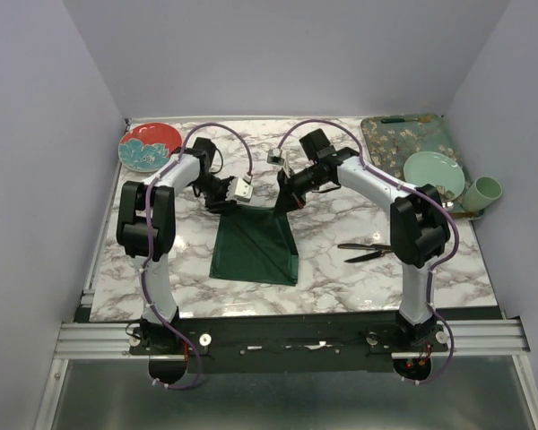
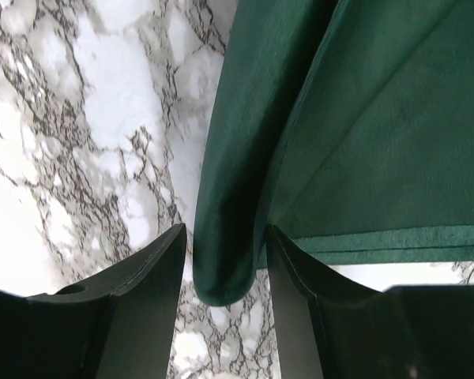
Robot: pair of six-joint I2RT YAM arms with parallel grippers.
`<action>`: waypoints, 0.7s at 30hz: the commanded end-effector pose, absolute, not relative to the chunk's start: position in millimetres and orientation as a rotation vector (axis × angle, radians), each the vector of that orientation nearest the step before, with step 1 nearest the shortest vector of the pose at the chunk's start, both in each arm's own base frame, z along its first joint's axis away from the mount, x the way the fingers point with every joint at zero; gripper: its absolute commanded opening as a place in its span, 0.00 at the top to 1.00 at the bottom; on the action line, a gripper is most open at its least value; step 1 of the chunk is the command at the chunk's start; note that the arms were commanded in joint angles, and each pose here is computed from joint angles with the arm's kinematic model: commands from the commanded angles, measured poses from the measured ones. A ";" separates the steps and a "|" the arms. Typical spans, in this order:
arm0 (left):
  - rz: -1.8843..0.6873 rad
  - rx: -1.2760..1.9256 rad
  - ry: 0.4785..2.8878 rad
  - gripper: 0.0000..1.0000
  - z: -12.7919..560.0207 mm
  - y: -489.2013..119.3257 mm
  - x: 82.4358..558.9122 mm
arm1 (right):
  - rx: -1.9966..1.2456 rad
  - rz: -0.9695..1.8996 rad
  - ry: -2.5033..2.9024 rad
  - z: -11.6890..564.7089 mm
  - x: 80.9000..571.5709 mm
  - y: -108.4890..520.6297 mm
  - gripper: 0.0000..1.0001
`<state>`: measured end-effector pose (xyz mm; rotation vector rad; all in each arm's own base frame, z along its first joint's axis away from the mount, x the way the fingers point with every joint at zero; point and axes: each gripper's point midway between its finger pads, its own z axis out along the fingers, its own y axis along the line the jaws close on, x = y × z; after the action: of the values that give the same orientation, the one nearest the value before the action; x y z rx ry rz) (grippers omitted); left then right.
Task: Fold the napkin into a case and place the utensils inside
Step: Pick up the upper triangle-folded napkin from the center of the board.
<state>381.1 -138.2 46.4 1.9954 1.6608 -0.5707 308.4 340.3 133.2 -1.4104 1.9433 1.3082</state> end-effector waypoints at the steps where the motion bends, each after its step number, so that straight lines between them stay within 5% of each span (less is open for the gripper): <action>1: -0.557 2.037 1.645 0.47 44.9 -138.0 378.9 | -1.438 1.318 1.901 147.1 298.5 339.9 0.99; 7: -0.559 2.043 1.639 0.59 44.7 -139.0 377.5 | -1.449 1.308 1.884 150.5 297.6 338.9 0.99; 10: -0.580 2.022 1.634 0.76 49.1 -140.6 371.8 | -1.453 1.293 1.881 151.8 297.4 337.5 0.99; 12: -0.578 2.003 1.625 0.98 57.9 -141.7 368.8 | -1.449 1.271 1.893 150.0 299.1 334.7 0.99; 21: -0.524 1.764 1.777 1.00 119.3 -138.8 367.7 | -1.429 1.128 1.876 156.6 321.4 315.6 0.99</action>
<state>370.5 -137.2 76.1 1.9178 1.7157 -0.5415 308.2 328.3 145.6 -1.4264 1.9148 1.2323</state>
